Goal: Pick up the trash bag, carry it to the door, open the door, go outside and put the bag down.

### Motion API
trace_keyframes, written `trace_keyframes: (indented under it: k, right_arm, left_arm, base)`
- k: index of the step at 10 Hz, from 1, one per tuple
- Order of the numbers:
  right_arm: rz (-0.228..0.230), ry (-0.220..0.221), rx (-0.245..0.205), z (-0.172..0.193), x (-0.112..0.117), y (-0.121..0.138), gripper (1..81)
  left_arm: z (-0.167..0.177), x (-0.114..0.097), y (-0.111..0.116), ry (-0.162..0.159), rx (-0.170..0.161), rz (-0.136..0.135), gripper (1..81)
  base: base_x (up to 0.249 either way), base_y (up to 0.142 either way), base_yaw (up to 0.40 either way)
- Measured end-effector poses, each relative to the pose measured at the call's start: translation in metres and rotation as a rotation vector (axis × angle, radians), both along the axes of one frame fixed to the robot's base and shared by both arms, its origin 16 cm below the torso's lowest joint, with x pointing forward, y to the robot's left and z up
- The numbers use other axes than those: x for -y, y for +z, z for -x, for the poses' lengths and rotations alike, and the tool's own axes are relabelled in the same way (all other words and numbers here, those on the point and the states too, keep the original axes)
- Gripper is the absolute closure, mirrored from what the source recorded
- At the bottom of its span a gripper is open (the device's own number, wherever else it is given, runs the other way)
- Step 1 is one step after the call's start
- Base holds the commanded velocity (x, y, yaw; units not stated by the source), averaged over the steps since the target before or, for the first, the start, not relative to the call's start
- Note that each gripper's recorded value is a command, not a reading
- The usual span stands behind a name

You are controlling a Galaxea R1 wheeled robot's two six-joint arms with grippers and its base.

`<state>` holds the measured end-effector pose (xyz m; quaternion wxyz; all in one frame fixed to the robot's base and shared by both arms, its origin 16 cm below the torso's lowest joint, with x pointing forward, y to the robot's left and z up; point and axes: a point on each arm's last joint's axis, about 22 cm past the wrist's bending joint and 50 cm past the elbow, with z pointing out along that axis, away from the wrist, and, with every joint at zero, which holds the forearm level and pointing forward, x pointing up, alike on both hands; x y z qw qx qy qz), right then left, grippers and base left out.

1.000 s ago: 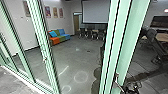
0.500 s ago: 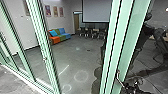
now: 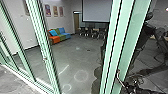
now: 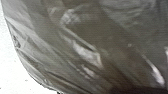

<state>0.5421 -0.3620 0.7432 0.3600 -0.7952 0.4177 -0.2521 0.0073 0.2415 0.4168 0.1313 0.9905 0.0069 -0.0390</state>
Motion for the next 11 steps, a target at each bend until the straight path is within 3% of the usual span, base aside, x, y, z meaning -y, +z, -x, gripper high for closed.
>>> trace_keyframes:
  k: [2, 3, 5, 7, 10, 11]
  right_arm:
    - [0.024, 0.016, -0.049, 0.011, 0.010, -0.003, 1.0]
    - [0.038, 0.039, -0.065, 0.016, 0.012, -0.004, 1.0]
    - [0.042, 0.034, -0.074, 0.020, 0.017, -0.004, 1.0]
    - [0.037, -0.005, -0.066, 0.004, 0.027, -0.002, 1.0]
    - [0.029, -0.071, -0.015, -0.023, 0.046, -0.002, 1.0]
    - [0.031, -0.087, -0.002, -0.031, 0.050, -0.001, 1.0]
  left_arm:
    - [0.019, 0.000, 0.001, -0.001, -0.022, 0.001, 81.1]
    - [0.013, 0.001, 0.001, -0.002, -0.018, 0.003, 81.1]
    - [0.000, 0.000, 0.000, 0.001, 0.008, -0.002, 81.1]
    - [0.001, 0.000, -0.001, 0.002, 0.000, -0.002, 81.1]
    - [0.038, 0.000, -0.001, 0.000, -0.076, 0.001, 81.1]
    - [0.035, 0.000, -0.002, 0.000, -0.075, 0.000, 81.1]
  base:
    - [0.085, 0.000, 0.000]
    - [0.093, 0.000, 0.000]
    - [0.044, 0.000, 0.000]
    - [0.000, 0.000, 0.000]
    - [0.000, 0.000, 0.000]
    - [0.000, 0.000, 0.000]
